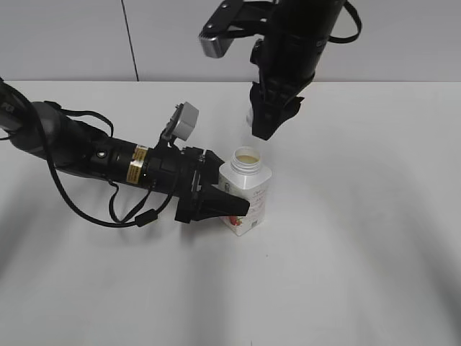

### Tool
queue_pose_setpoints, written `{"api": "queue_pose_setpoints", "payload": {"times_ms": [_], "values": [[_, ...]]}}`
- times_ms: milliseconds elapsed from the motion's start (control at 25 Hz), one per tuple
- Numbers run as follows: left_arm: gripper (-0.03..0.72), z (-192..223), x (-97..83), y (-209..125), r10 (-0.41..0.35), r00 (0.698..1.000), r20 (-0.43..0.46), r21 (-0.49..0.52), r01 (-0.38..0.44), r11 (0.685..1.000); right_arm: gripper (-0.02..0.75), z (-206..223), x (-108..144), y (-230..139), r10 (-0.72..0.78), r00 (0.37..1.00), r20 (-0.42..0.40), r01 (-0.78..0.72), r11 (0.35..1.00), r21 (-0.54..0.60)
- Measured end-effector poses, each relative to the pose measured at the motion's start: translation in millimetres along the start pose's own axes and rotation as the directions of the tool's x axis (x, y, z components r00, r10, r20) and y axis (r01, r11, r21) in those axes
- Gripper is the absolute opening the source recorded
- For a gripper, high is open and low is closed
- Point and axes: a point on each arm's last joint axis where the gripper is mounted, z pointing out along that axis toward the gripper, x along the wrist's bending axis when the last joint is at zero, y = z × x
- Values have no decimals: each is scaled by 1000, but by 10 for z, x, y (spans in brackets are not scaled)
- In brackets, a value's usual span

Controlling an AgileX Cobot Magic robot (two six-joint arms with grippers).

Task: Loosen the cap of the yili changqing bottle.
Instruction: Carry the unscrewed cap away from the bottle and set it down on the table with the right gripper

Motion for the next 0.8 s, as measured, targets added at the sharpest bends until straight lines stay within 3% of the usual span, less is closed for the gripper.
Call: {"api": "queue_pose_setpoints", "payload": {"times_ms": [120, 320, 480, 720, 800], "values": [[482, 0, 0, -1, 0, 1000, 1, 1, 0, 1000, 390, -57, -227, -231, 235, 972, -15, -235, 971, -32], [482, 0, -2, -1, 1, 1000, 2, 1, -1, 1000, 390, -148, -713, -944, 619, 785, -42, -620, 781, -74], [482, 0, -2, -1, 1, 1000, 2, 1, -1, 1000, 390, -14, -865, -1485, 761, 648, -32, -761, 647, -46], [481, 0, -2, -1, 1, 1000, 2, 1, -1, 1000, 390, 330, -808, -1981, 879, 477, -2, -879, 477, -4], [481, 0, -2, -1, 1, 1000, 2, 1, -1, 1000, 390, 444, -750, -2055, 893, 451, 8, -893, 451, 7]]}}
